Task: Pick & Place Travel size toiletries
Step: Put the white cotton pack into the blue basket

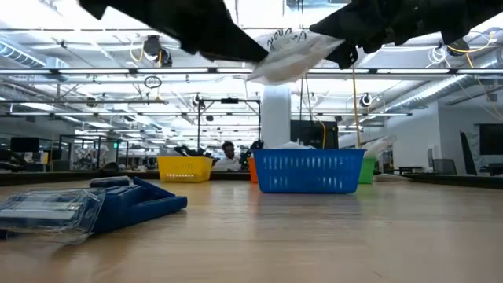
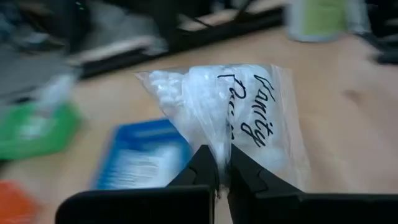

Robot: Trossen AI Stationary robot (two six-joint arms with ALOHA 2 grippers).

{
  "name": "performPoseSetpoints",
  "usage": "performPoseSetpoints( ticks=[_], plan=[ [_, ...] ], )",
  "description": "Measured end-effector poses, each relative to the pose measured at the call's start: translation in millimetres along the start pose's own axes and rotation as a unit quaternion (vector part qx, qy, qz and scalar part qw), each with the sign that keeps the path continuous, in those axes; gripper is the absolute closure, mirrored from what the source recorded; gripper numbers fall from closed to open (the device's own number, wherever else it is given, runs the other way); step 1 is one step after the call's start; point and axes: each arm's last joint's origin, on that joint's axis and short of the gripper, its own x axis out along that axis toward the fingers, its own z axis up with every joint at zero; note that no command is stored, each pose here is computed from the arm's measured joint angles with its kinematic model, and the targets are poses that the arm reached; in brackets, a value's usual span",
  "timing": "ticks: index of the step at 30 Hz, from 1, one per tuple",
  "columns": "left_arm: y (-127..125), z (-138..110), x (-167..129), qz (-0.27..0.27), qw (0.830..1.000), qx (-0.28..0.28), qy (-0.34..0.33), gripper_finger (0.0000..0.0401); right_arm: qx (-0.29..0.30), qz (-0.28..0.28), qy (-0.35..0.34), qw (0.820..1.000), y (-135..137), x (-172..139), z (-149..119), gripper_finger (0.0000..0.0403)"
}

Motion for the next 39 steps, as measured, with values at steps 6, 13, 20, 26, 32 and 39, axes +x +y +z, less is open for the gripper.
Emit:
performPoseSetpoints(
  ticks=[6,13,20,26,32,39],
  plan=[
    [39.0,3.0,-1.7,0.052,0.998,0.024,-0.002,0.0394,0.039,-0.002,0.022,0.999,-0.2,0.8,-4.8,0.0149],
    [57.2,-2.2,3.0,0.054,0.998,0.038,0.003,0.0394,0.124,-0.009,0.017,0.992,-4.0,2.0,-4.6,0.0149],
    [60.7,-1.6,3.4,0.053,0.997,0.047,-0.004,0.0394,0.155,-0.039,0.035,0.987,-16.9,15.5,-17.7,0.0158],
    [60.5,-2.3,3.4,0.051,0.998,0.034,-0.001,0.0388,0.143,-0.016,0.017,0.989,-19.3,18.7,-15.6,0.0244],
    [61.4,1.7,3.2,0.056,0.998,0.018,-0.022,0.0387,0.114,0.011,0.018,0.993,-18.4,18.6,-15.0,0.0382],
    [60.1,12.2,-7.4,0.071,0.996,-0.025,-0.045,0.0368,0.102,0.002,0.058,0.993,-18.6,14.4,-19.2,0.0395]
  ],
)
